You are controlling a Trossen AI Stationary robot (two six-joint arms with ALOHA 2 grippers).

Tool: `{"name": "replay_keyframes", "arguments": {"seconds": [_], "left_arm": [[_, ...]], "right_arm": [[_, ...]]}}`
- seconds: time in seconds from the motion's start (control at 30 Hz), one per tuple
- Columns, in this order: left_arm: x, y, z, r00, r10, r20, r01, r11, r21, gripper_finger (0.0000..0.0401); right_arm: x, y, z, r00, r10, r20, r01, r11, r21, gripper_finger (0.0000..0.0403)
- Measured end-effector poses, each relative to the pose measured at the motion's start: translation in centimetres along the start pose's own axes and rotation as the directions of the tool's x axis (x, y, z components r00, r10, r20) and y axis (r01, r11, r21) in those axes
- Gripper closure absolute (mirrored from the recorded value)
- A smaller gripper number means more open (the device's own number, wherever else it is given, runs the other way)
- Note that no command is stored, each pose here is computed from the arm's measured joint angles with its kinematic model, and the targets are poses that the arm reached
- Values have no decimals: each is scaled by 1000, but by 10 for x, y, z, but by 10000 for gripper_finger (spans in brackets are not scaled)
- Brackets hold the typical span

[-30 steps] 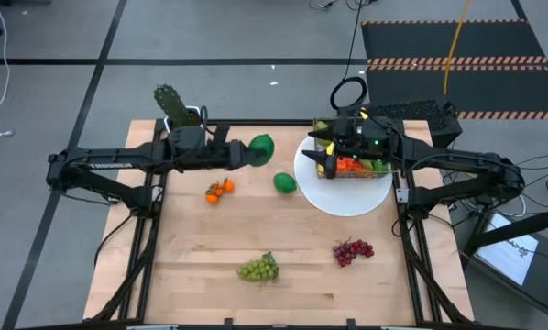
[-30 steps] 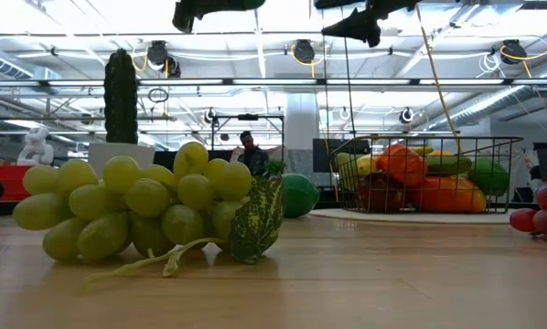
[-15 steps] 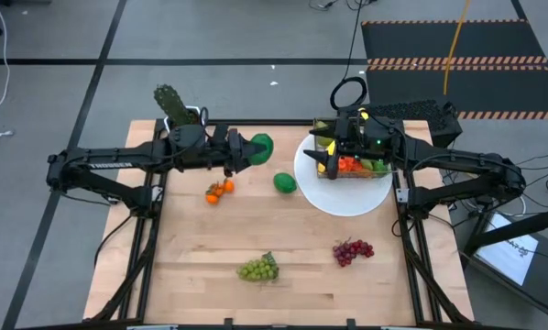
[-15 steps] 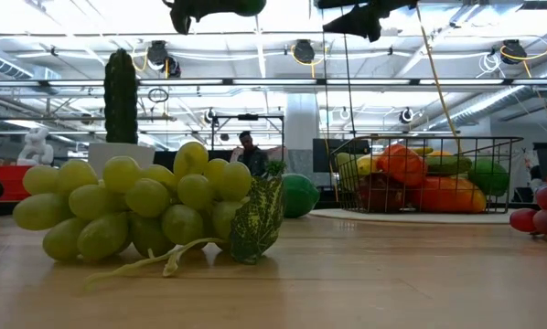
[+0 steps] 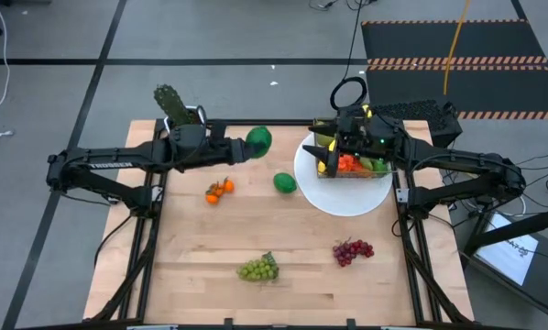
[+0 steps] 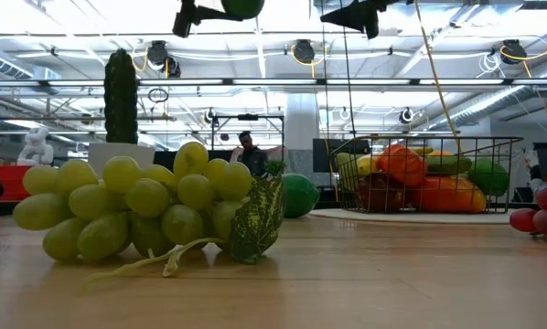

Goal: Build produce basket
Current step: Put the bottom green lime into the gold wire basket

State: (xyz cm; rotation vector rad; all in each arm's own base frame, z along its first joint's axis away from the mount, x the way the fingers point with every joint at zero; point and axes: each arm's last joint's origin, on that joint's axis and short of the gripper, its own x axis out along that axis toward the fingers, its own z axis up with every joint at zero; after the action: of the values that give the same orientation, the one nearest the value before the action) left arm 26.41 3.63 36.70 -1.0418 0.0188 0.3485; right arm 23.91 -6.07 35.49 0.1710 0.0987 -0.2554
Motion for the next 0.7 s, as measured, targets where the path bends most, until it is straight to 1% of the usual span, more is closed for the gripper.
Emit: {"name": "replay_keyframes", "arguments": {"seconds": [0.07,0.13,0.23,0.3,0.37,0.43,0.53,0.6,0.67,0.7], "left_arm": [[0,0,1,1000,15,27,-17,995,98,91],[0,0,1,999,22,47,-31,979,203,91],[0,0,2,998,22,55,-40,931,363,91],[0,0,2,998,22,55,-45,885,464,91],[0,0,2,998,22,55,-49,824,564,91],[0,0,2,998,20,55,-52,749,660,91],[0,-2,3,998,0,67,-52,629,775,91],[0,-4,4,997,-18,78,-55,555,830,91],[0,-5,5,996,-30,86,-59,494,867,91],[0,-5,5,995,-36,89,-62,469,881,91]], "right_arm": [[0,1,3,999,5,33,-7,998,63,106],[0,1,5,998,9,55,-15,992,122,106],[0,1,6,998,10,62,-21,983,181,106],[0,1,5,999,8,53,-19,980,197,106],[0,1,4,999,6,41,-14,980,200,106],[0,1,4,999,5,37,-13,977,211,106],[0,-1,4,999,-12,40,-1,953,303,106],[0,-3,4,998,-44,43,23,914,405,106],[0,-5,4,996,-79,47,43,851,523,106],[0,-6,4,995,-94,46,49,811,583,106]]}}
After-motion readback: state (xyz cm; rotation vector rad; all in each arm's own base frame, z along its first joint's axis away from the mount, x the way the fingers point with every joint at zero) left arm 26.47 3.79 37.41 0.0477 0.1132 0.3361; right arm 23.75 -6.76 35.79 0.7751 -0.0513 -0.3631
